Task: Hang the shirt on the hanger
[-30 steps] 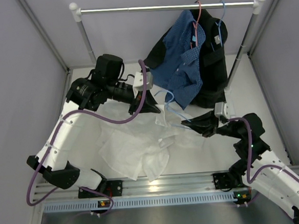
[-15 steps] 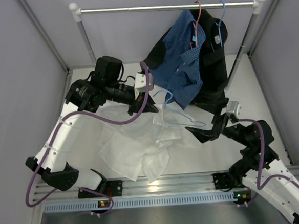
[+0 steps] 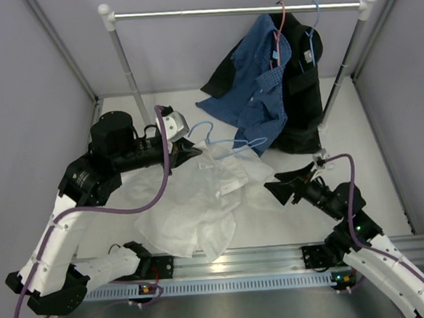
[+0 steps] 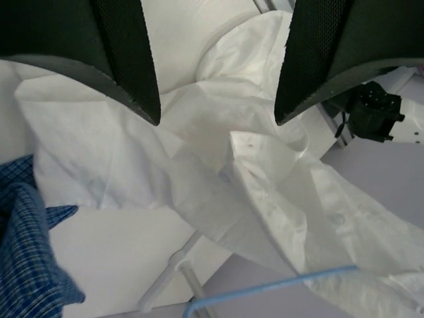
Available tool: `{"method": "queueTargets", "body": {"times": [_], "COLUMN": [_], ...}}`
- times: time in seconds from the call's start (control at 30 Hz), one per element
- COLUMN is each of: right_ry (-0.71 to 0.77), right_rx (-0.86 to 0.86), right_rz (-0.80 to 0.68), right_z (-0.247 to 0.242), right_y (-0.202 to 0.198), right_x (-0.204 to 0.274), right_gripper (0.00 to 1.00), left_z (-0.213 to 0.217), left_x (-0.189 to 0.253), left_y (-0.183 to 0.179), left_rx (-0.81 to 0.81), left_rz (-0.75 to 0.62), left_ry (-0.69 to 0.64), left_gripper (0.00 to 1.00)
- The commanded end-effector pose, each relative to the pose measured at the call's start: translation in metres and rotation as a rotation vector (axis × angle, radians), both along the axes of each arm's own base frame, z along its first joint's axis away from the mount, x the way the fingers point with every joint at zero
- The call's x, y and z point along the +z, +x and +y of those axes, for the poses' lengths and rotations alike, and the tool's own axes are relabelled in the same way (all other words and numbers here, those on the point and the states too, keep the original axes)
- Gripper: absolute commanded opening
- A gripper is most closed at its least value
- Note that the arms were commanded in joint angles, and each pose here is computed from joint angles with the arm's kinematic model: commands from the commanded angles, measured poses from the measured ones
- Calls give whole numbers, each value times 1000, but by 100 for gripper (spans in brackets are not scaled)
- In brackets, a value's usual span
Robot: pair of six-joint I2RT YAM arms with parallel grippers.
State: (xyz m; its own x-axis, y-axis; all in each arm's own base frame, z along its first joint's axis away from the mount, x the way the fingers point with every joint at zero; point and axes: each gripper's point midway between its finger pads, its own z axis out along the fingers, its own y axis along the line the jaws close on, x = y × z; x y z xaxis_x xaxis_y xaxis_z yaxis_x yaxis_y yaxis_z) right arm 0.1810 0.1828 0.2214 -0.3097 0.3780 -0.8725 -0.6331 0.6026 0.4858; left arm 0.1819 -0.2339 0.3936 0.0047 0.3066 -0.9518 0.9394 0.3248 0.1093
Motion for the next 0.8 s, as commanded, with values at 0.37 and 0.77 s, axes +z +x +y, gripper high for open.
{"method": "queueTargets", "body": {"times": [0.37, 0.77], "right_ry": [27, 1], "right_rx": [327, 278], "right_rz": [-141, -186], "right_z": [72, 82], "right_y": [10, 33], "right_x": [32, 22], "right_gripper": [53, 17], "left_z": [-10, -13], "left_x": [40, 44], "left_y": [5, 3], "left_rx": [9, -2], "left_rz": [-40, -29], "left_ry": [-145, -168], "left_gripper": [0, 0]}}
